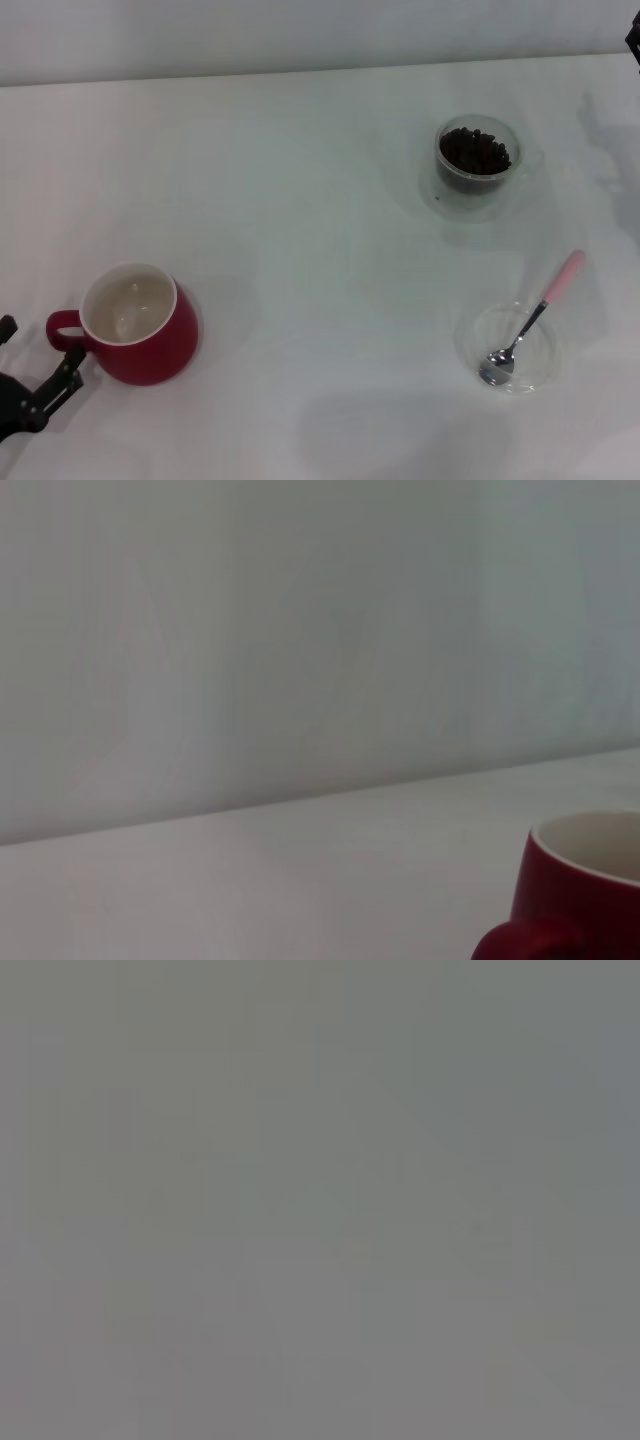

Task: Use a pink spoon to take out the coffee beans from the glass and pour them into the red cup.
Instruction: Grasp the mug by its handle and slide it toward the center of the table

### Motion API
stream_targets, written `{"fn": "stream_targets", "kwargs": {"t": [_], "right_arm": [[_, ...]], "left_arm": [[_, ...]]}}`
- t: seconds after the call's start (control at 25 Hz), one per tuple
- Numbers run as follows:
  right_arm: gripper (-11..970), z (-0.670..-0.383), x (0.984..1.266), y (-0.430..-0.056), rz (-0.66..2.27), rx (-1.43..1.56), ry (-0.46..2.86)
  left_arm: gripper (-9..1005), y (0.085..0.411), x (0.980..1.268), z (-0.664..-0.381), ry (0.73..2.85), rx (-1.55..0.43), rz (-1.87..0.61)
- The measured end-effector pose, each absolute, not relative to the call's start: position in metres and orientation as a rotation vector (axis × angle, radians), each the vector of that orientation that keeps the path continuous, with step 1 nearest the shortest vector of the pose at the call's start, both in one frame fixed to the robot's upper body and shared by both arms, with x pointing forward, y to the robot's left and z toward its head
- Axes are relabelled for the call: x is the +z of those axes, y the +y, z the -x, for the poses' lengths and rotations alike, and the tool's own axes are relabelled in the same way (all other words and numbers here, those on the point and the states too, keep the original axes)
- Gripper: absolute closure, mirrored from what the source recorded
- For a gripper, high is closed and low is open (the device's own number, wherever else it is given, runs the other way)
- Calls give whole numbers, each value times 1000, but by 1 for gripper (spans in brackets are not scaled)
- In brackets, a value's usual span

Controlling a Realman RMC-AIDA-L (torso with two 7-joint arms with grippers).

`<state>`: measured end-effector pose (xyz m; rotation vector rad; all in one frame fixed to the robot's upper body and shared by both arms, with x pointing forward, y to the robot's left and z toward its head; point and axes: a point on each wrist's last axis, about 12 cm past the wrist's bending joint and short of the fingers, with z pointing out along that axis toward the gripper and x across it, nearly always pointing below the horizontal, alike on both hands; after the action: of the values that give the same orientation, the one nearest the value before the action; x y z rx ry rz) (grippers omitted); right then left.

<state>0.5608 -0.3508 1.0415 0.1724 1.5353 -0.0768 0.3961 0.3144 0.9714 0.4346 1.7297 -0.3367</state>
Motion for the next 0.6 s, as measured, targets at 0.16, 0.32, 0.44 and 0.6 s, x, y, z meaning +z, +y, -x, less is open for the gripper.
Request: {"fn": "stream_targets", "kwargs": {"t": [0.16,0.32,0.44,0.6], "right_arm": [[128,-559,1040,-352,-187,-69,1541],[128,-558,1038,-354,-193,-73,1551],[128,-557,1037,-355,-196,-77,1557],[129,-557,1037,-355,-198,-74,1556]], "left_arm": [[113,314,972,-398,1726,-339,-438],[117,316,972,-399,1733,-328,-434],[119,316,972,-400,1730,-323,-432],[129,315,973,-403,1723,-322,-436]]}}
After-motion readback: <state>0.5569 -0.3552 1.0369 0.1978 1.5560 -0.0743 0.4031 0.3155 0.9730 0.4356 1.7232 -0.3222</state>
